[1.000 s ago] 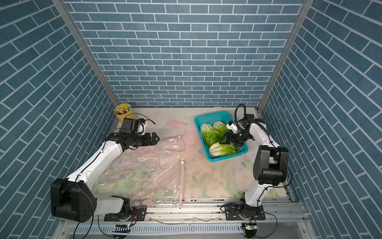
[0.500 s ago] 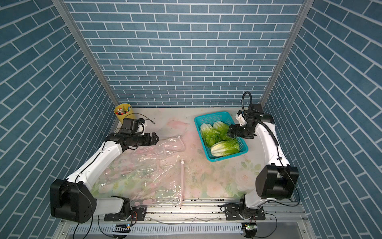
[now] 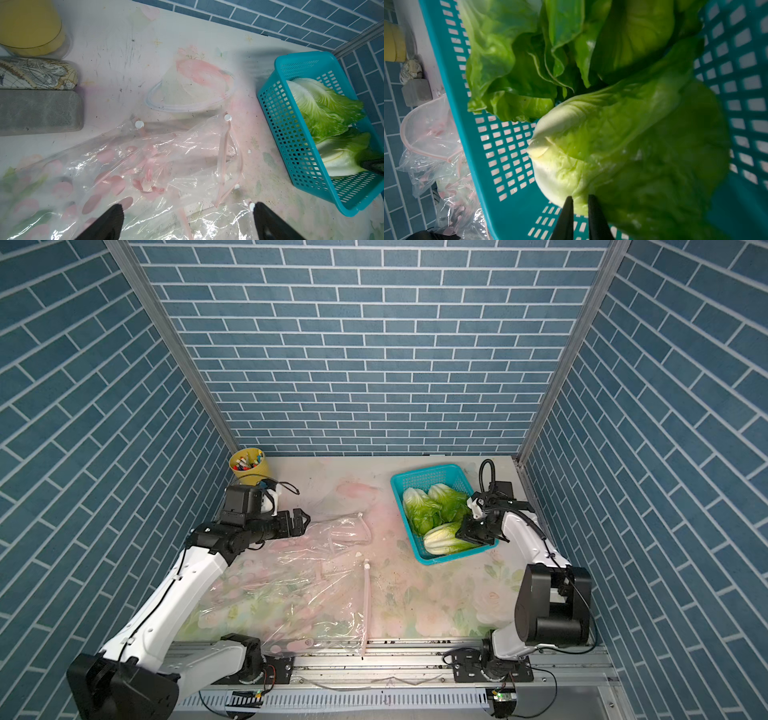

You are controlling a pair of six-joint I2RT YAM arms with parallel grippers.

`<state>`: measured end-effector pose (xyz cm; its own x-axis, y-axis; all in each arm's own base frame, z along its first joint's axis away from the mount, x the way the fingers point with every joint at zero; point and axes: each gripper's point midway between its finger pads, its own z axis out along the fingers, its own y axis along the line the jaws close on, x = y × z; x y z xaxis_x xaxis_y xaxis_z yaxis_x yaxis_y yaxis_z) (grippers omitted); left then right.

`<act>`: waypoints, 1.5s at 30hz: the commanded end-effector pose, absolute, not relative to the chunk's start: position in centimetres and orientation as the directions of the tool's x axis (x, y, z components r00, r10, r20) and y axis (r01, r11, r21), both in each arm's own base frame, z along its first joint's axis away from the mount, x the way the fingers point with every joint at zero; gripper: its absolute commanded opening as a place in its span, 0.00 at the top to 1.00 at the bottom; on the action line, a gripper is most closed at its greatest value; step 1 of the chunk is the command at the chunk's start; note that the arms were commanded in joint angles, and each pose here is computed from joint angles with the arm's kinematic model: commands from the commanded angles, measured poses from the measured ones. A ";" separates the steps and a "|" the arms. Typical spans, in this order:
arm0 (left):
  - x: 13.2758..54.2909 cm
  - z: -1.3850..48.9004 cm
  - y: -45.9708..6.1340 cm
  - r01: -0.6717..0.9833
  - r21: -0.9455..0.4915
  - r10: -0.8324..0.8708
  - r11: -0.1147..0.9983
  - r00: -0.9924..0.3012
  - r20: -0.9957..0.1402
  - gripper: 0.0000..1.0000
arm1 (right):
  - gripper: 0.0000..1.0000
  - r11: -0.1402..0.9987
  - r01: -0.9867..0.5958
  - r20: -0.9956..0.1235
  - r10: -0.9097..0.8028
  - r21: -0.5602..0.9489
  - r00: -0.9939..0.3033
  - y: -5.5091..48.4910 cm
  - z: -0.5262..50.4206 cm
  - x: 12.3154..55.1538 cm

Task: Open the zip-top bag and take out the chinese cabbages
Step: Place the Chinese cabbage in the basket, then reset both arms

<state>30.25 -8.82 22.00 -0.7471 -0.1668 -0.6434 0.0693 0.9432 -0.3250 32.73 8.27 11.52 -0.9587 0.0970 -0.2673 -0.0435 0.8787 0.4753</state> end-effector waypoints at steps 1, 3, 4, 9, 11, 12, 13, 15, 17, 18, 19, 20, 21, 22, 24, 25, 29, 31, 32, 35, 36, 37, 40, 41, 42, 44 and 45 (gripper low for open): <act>27.3 20.0 -8.8 0.011 -0.374 -0.218 0.927 -0.796 -0.564 0.00 | 0.89 0.897 -0.054 -0.323 0.101 0.439 -0.941 7.7 10.7 34.7; 26.5 19.5 -8.8 -0.005 -0.396 -0.243 0.918 -0.796 -0.554 0.00 | 0.92 0.888 -0.077 -0.335 0.090 0.453 -0.938 8.1 10.7 35.2; 26.3 19.6 -8.7 -0.004 -0.400 -0.250 0.916 -0.787 -0.564 0.00 | 0.92 0.879 -0.088 -0.347 0.092 0.468 -0.933 8.3 11.1 35.4; 27.9 24.2 -8.0 0.060 -0.367 -0.244 0.928 -0.649 -0.721 0.00 | 0.77 0.867 -0.159 -0.460 0.088 0.472 -0.884 9.0 16.2 35.6; 28.6 27.4 -7.2 0.095 -0.312 -0.216 0.945 -0.533 -0.818 0.00 | 0.59 0.884 -0.182 -0.525 0.081 0.430 -0.847 8.5 18.6 35.5; 28.9 29.4 -6.6 0.104 -0.273 -0.200 0.956 -0.450 -0.871 0.00 | 0.49 0.898 -0.191 -0.567 0.076 0.396 -0.820 8.0 19.9 35.6; 29.1 30.7 -6.0 0.102 -0.240 -0.185 0.965 -0.380 -0.906 0.00 | 0.38 0.911 -0.204 -0.613 0.065 0.359 -0.788 7.6 21.1 35.6; 29.2 33.2 -5.6 0.140 -0.159 -0.124 0.977 -0.228 -0.966 0.00 | 0.01 0.950 -0.197 -0.717 0.039 0.242 -0.696 5.8 23.2 36.1; 29.4 34.4 -5.0 0.129 -0.077 -0.064 0.989 -0.107 -0.992 0.00 | 0.01 0.983 -0.128 -0.793 0.025 0.129 -0.608 3.6 24.7 36.5; 29.5 34.2 -4.2 0.090 -0.044 -0.037 0.995 -0.075 -0.996 0.00 | 0.01 0.991 -0.102 -0.826 0.012 0.084 -0.563 2.7 25.2 36.8; 29.6 33.6 -3.4 0.045 -0.024 -0.021 0.999 -0.069 -0.997 0.00 | 0.01 0.996 -0.066 -0.855 0.011 0.054 -0.519 1.9 25.5 37.0; 29.7 32.9 -2.5 -0.008 -0.017 -0.017 1.000 -0.072 -0.997 0.00 | 0.01 0.998 0.043 -0.886 0.054 0.038 -0.460 0.1 25.6 37.5; 29.8 31.9 -1.9 -0.044 -0.010 -0.014 0.999 -0.085 -0.996 0.00 | 0.01 0.984 0.171 -0.905 0.111 0.043 -0.411 -1.9 25.5 37.5; 29.8 30.9 -1.5 -0.065 -0.005 -0.011 0.998 -0.094 -0.996 0.00 | 0.01 0.975 0.221 -0.915 0.108 0.021 -0.389 -2.9 25.2 37.3; 29.8 28.8 -0.9 -0.100 -0.014 -0.025 0.995 -0.107 -0.994 0.00 | 0.01 0.980 0.195 -0.934 0.031 -0.042 -0.356 -3.0 24.4 36.9; 29.9 27.7 -0.7 -0.113 -0.018 -0.032 0.993 -0.116 -0.993 0.00 | 0.01 0.984 0.174 -0.940 0.014 -0.048 -0.341 -2.7 24.0 36.7; 29.3 25.1 1.7 -0.242 -0.095 -0.119 0.966 -0.090 -0.989 0.00 | 0.01 0.988 0.150 -0.958 0.005 -0.039 -0.286 -2.3 21.1 36.3; 29.4 23.9 2.3 -0.268 -0.102 -0.134 0.958 -0.104 -0.986 0.00 | 0.01 0.989 0.144 -0.957 0.001 -0.043 -0.291 -2.3 18.7 36.3; 29.4 23.3 2.7 -0.288 -0.107 -0.144 0.952 -0.110 -0.983 0.00 | 0.01 0.988 0.151 -0.955 0.003 -0.044 -0.297 -2.3 17.3 36.4; 29.8 21.4 3.2 -0.314 -0.086 -0.140 0.945 -0.155 -0.978 0.00 | 0.01 0.993 0.108 -0.956 -0.022 -0.055 -0.291 -1.7 13.9 36.5; 29.9 20.9 3.5 -0.325 -0.081 -0.142 0.942 -0.169 -0.975 0.00 | 0.01 0.995 0.081 -0.958 -0.038 -0.064 -0.284 -1.3 13.1 36.4; 30.1 20.7 3.4 -0.324 -0.074 -0.137 0.943 -0.176 -0.975 0.00 | 0.02 0.995 0.062 -0.957 -0.052 -0.073 -0.287 -1.0 12.3 36.4; 30.5 19.4 3.3 -0.317 -0.049 -0.118 0.947 -0.201 -0.972 0.00 | 0.02 0.995 -0.043 -0.958 -0.099 -0.090 -0.271 0.7 11.1 36.9; 30.8 18.8 3.2 -0.310 -0.040 -0.110 0.950 -0.212 -0.971 0.00 | 0.02 0.992 -0.083 -0.952 -0.118 -0.098 -0.281 1.4 10.8 37.3; 31.0 18.2 3.1 -0.306 -0.031 -0.104 0.951 -0.225 -0.969 0.00 | 0.02 0.993 -0.075 -0.947 -0.108 -0.089 -0.302 1.2 10.7 37.5; 31.5 17.2 2.9 -0.293 -0.023 -0.095 0.956 -0.235 -0.967 0.00 | 0.02 0.995 -0.059 -0.945 -0.096 -0.082 -0.313 0.8 10.5 37.8; 31.8 16.7 2.6 -0.279 -0.015 -0.085 0.960 -0.240 -0.967 0.00 | 0.02 0.996 -0.050 -0.945 -0.090 -0.079 -0.313 0.6 10.4 37.9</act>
<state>31.07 2.81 16.95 -0.2684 -0.1040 -0.9577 -0.2967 0.9548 -0.0205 38.19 -0.14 12.66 -0.2510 -0.0103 -0.9679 0.0192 0.9997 -0.0156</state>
